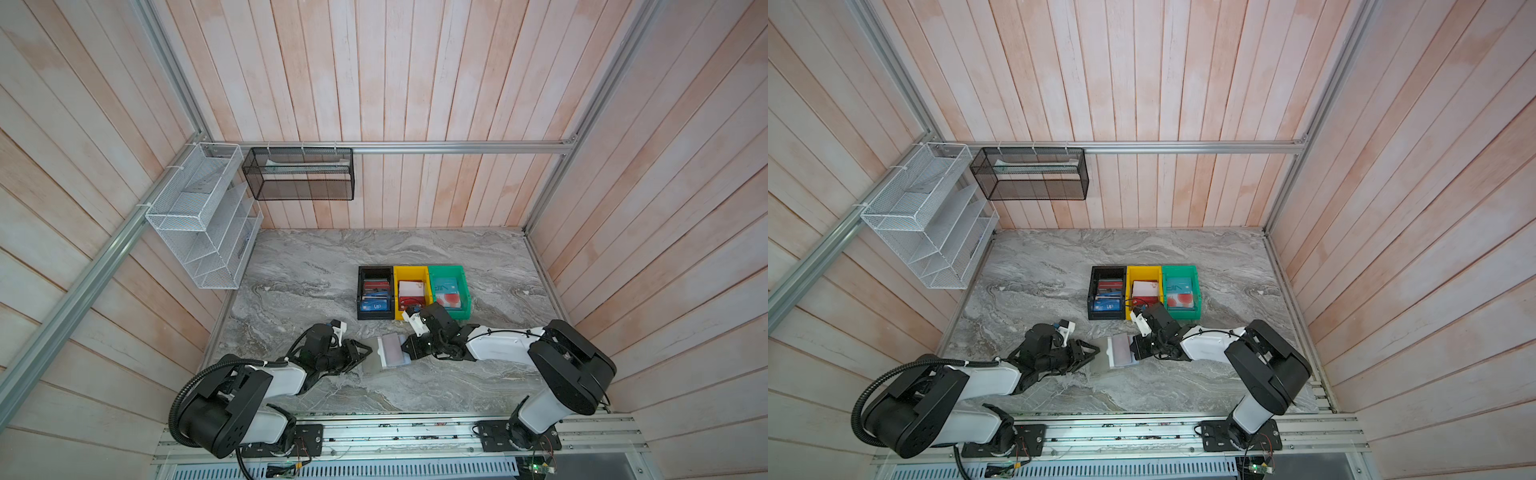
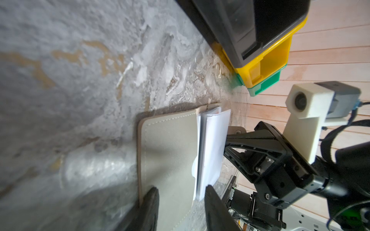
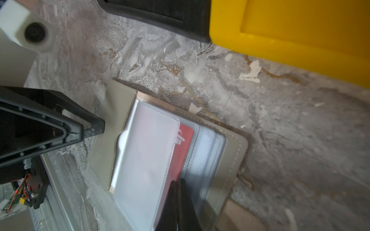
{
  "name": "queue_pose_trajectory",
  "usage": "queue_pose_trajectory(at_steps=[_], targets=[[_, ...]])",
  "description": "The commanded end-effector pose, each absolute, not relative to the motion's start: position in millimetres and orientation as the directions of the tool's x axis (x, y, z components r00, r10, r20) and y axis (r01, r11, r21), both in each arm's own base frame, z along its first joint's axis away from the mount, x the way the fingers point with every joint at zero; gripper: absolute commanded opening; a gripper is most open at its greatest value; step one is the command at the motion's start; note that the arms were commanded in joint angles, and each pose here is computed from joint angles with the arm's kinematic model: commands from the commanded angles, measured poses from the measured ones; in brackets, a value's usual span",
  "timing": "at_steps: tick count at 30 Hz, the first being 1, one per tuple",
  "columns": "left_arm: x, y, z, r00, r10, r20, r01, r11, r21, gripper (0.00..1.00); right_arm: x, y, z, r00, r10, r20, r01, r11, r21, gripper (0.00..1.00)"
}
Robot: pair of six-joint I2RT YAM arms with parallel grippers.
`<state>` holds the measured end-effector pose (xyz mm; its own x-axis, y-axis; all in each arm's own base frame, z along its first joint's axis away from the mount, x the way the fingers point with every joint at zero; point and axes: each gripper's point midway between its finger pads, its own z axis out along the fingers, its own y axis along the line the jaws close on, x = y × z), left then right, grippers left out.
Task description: Take the credit cards out of the card holder
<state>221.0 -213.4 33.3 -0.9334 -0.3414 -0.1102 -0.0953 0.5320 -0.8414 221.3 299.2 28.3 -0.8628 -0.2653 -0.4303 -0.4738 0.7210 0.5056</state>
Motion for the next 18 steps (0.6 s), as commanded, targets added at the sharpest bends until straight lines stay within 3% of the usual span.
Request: queue_pose_trajectory(at_steps=[1, 18], targets=[[206, -197, -1, -0.931, -0.361, -0.063, -0.186, 0.614, -0.767, 0.42, 208, 278, 5, -0.885, -0.309, -0.349, -0.447, 0.774, 0.449, 0.0], [206, -199, 4, -0.934, -0.352, -0.065, -0.176, 0.609, -0.774, 0.42, 200, 303, 9, -0.867, -0.358, -0.347, -0.492, 0.721, 0.487, 0.0]])
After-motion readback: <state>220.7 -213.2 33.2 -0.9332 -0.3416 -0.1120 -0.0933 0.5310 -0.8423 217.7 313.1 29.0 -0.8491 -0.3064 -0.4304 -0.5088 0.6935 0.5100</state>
